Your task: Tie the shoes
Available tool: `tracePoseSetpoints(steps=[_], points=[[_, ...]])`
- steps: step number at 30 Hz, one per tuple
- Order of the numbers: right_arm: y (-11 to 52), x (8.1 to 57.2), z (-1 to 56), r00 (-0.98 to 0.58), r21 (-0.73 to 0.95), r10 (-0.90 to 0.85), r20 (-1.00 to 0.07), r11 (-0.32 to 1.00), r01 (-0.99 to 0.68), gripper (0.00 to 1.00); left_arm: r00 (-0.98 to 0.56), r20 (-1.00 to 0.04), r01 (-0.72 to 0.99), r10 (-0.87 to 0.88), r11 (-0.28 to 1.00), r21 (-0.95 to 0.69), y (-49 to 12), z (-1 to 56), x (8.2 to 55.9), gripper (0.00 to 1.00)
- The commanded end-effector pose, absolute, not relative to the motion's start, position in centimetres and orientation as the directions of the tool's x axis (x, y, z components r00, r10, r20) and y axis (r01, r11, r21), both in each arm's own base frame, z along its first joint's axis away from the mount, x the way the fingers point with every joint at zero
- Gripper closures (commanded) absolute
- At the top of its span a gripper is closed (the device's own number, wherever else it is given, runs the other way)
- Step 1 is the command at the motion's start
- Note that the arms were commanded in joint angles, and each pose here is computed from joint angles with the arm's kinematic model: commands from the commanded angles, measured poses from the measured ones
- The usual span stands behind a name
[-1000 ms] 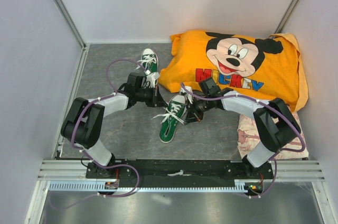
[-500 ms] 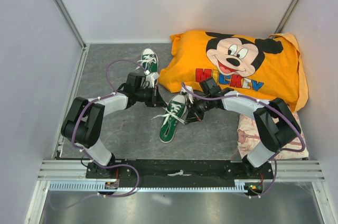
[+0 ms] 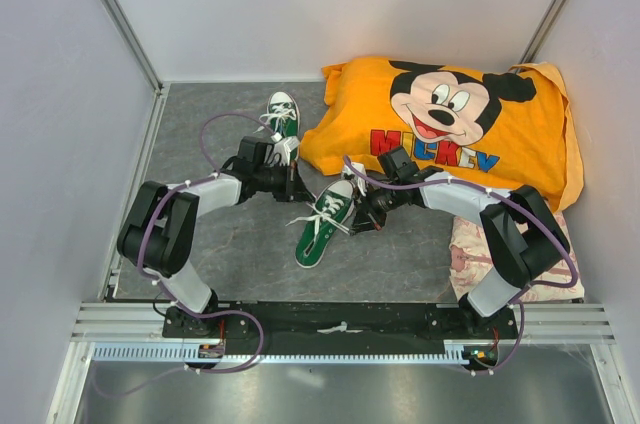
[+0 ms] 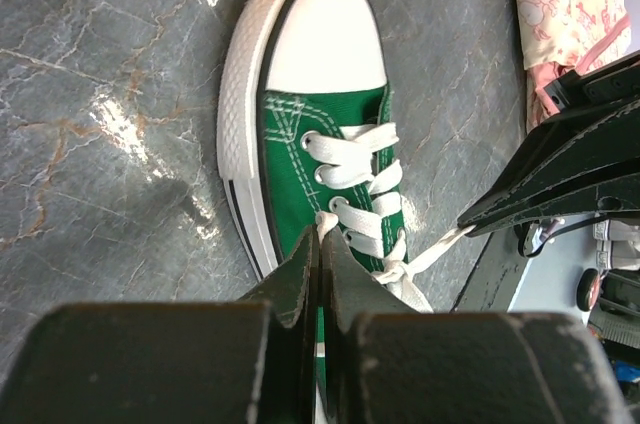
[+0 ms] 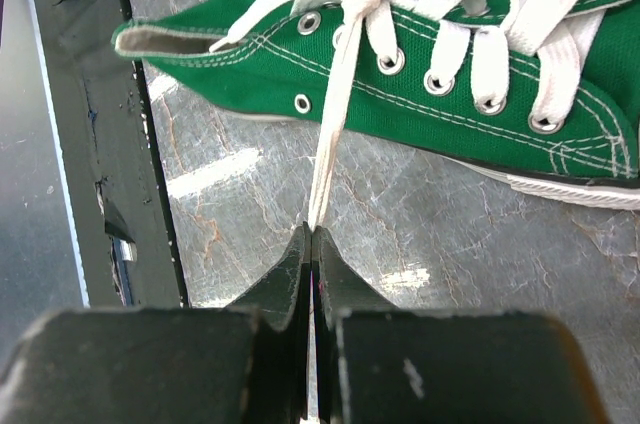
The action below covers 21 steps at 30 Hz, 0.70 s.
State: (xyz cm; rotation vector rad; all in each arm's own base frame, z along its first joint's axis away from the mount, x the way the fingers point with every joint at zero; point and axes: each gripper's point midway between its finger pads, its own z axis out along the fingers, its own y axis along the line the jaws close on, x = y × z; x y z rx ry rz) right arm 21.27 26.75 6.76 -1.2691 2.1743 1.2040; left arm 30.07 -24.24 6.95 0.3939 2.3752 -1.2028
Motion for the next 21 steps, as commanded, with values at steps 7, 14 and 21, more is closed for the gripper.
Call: tracePoseSetpoints(steps=[7,14,21], points=[[26.8,20.8,7.4,-0.597,0.558,-0.537,-0.597,0.257,-0.789,1.0,-0.714,-0.69,0.636,0.122,0.526,-0.565,-23.8,9.8,33.1,0.84],[27.5,21.5,9.3,-0.625,0.582,-0.501,-0.599,0.264,-0.769,0.36,-0.58,-0.755,0.776,0.306,0.488,-0.399,-21.5,10.9,31.8,0.5],[27.2,23.1,10.6,-0.676,0.607,-0.444,-0.588,0.31,-0.732,0.17,-0.221,-0.7,0.975,0.679,0.181,-0.131,-17.3,7.6,26.6,0.5]])
